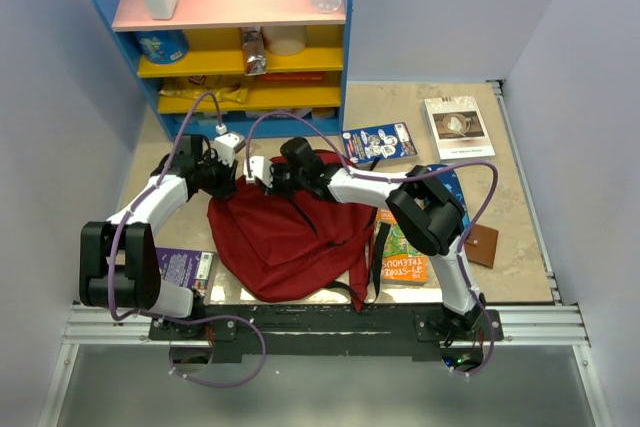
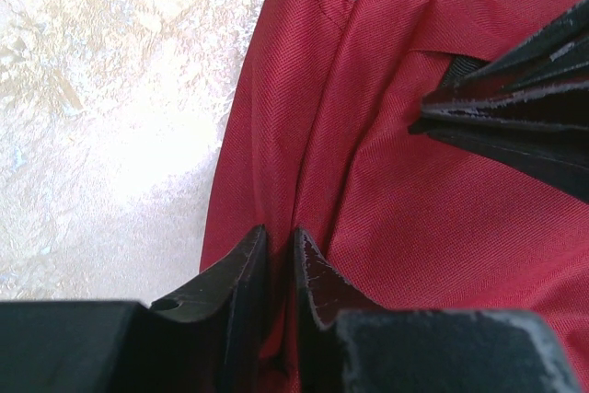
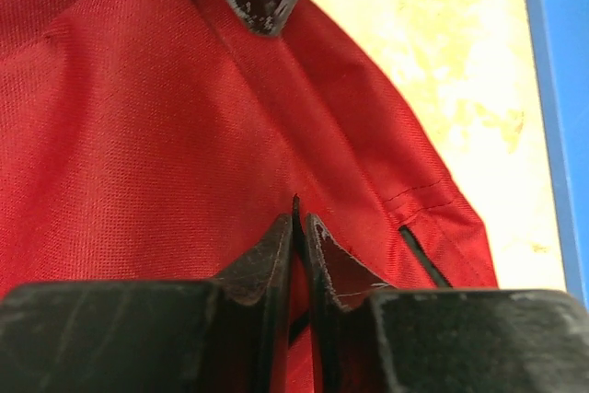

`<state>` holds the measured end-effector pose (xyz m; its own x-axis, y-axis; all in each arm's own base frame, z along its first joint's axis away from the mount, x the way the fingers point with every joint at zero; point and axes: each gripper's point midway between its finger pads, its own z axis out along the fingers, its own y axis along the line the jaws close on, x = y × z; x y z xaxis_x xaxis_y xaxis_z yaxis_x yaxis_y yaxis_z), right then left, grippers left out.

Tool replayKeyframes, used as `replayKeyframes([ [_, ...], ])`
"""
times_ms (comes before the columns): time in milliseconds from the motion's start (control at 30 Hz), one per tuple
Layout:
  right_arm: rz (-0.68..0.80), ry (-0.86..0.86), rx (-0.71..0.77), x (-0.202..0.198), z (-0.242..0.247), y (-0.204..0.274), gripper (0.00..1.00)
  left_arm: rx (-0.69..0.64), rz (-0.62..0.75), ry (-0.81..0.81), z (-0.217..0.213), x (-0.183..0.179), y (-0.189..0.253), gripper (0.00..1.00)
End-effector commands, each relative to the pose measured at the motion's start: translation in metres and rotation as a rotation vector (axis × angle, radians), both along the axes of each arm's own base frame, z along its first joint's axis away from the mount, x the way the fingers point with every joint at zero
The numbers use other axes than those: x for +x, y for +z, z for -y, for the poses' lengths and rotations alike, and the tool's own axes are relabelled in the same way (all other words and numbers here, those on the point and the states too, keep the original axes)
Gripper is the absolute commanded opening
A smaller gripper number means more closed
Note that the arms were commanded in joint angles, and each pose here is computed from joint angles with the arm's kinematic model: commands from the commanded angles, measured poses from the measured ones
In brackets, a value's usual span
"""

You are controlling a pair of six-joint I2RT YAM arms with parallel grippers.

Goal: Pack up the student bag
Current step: Unzip the student bag at the center of the board.

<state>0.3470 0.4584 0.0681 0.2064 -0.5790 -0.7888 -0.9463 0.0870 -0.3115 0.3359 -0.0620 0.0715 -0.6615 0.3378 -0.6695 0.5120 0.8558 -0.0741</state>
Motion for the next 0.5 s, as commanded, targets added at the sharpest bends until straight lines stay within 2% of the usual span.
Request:
replayKeyframes([
  [0,-0.014,0.025,0.015,-0.005,-0.005,0.008,0.10,-0.027,0.041,-0.013,0.005,0.008,0.010,0.21],
  [200,-0.005,-0.011,0.023,0.000,-0.005,0.011,0.00,-0.029,0.041,-0.010,0.005,0.008,0.010,0.20],
  [300,0.015,-0.052,0.048,0.008,-0.006,0.019,0.00,-0.026,0.043,-0.007,0.005,0.008,0.009,0.19],
  [400,0.039,-0.079,0.091,0.011,-0.006,0.034,0.00,-0.023,0.037,0.002,0.004,0.009,0.006,0.08],
  [433,0.031,-0.085,0.091,0.010,-0.003,0.032,0.00,-0.023,0.041,0.010,0.003,0.010,0.007,0.00],
  [467,0.035,-0.087,0.098,0.009,-0.002,0.036,0.00,-0.023,0.041,0.017,0.003,0.011,0.006,0.00],
])
